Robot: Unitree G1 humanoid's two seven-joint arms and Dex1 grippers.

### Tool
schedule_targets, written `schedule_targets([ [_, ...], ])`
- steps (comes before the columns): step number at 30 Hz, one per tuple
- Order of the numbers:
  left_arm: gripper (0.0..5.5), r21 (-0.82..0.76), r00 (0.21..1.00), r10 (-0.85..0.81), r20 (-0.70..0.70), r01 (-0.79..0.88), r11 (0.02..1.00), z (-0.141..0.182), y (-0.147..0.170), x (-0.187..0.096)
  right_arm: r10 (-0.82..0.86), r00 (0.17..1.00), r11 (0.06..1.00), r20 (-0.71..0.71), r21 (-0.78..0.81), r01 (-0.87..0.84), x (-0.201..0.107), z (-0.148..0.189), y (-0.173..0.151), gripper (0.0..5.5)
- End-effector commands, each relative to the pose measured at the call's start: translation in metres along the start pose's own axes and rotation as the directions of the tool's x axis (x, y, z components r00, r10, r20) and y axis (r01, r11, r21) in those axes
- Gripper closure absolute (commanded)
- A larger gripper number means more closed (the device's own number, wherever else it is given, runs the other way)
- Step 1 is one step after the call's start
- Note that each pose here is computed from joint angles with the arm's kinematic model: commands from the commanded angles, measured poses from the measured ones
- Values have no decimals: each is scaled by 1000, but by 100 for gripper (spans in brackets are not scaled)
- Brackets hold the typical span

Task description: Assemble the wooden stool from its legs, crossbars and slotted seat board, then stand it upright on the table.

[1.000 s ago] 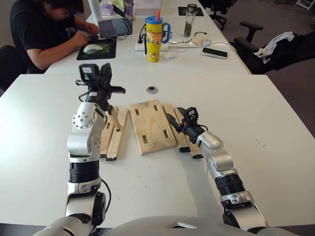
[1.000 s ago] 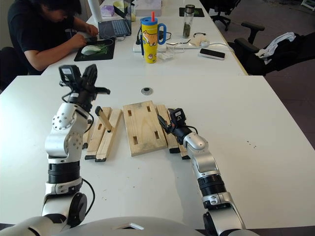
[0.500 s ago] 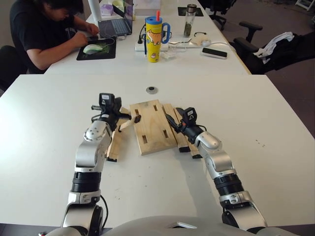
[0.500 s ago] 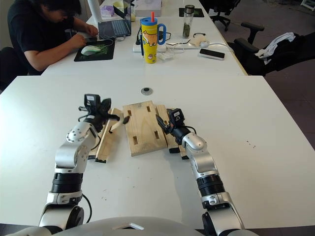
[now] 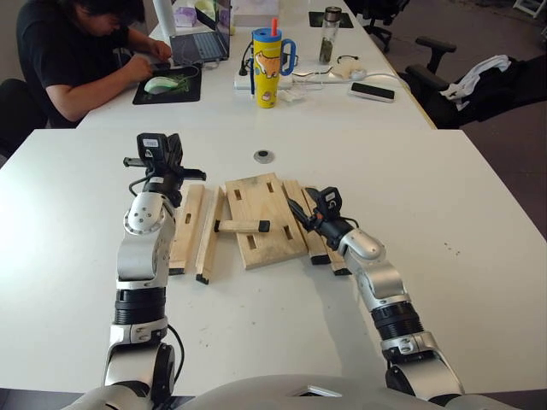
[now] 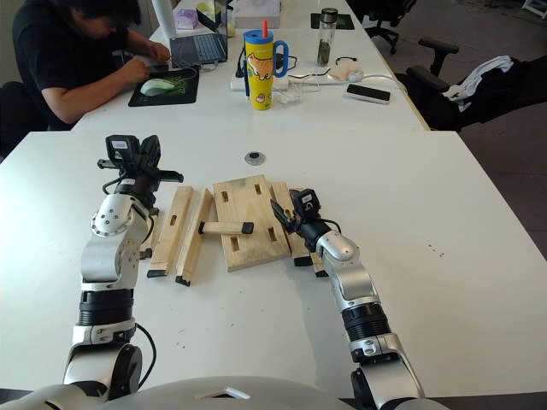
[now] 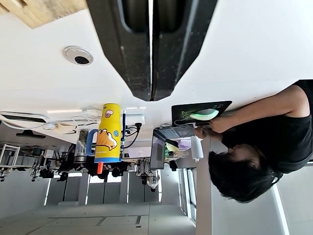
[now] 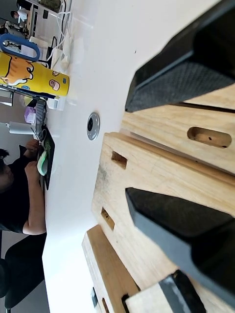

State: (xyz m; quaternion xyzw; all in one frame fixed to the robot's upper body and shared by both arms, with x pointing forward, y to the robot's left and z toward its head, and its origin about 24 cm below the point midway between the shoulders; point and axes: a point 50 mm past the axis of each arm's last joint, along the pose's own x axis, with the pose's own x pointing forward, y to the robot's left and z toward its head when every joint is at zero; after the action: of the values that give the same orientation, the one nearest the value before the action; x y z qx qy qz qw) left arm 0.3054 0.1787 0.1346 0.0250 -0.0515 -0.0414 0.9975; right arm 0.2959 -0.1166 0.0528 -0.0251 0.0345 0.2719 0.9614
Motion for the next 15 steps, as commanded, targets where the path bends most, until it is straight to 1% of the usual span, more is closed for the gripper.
schedule_targets([
  [1, 526, -18, 988, -70, -137, 68, 998, -20, 2, -18, -45, 999, 999, -2, -27, 45, -6, 1, -11, 263],
  [3, 502, -14, 980, -77, -186, 76, 997, -22, 6, -30, -56, 998, 998, -5, -30, 55, -8, 1, -13, 263],
  [7, 444, -14, 938, -130, -320, 133, 991, -23, 7, -57, -89, 996, 996, -3, -25, 89, -14, 0, -16, 263],
  [8, 423, -23, 923, -152, -354, 154, 988, -22, 6, -63, -97, 995, 995, -3, -21, 97, -15, -1, -16, 263],
  [10, 399, -95, 878, -207, -432, 184, 978, -25, 0, -75, -100, 995, 995, -5, -21, 100, -16, -2, -15, 263],
  [12, 366, -142, 839, -232, -492, 186, 972, -29, -1, -79, -118, 993, 993, -3, -18, 118, -18, -3, -16, 263],
  [15, 325, -156, 791, -254, -556, 201, 967, -29, 4, -78, -162, 987, 987, 7, -3, 162, -24, -3, -18, 263],
])
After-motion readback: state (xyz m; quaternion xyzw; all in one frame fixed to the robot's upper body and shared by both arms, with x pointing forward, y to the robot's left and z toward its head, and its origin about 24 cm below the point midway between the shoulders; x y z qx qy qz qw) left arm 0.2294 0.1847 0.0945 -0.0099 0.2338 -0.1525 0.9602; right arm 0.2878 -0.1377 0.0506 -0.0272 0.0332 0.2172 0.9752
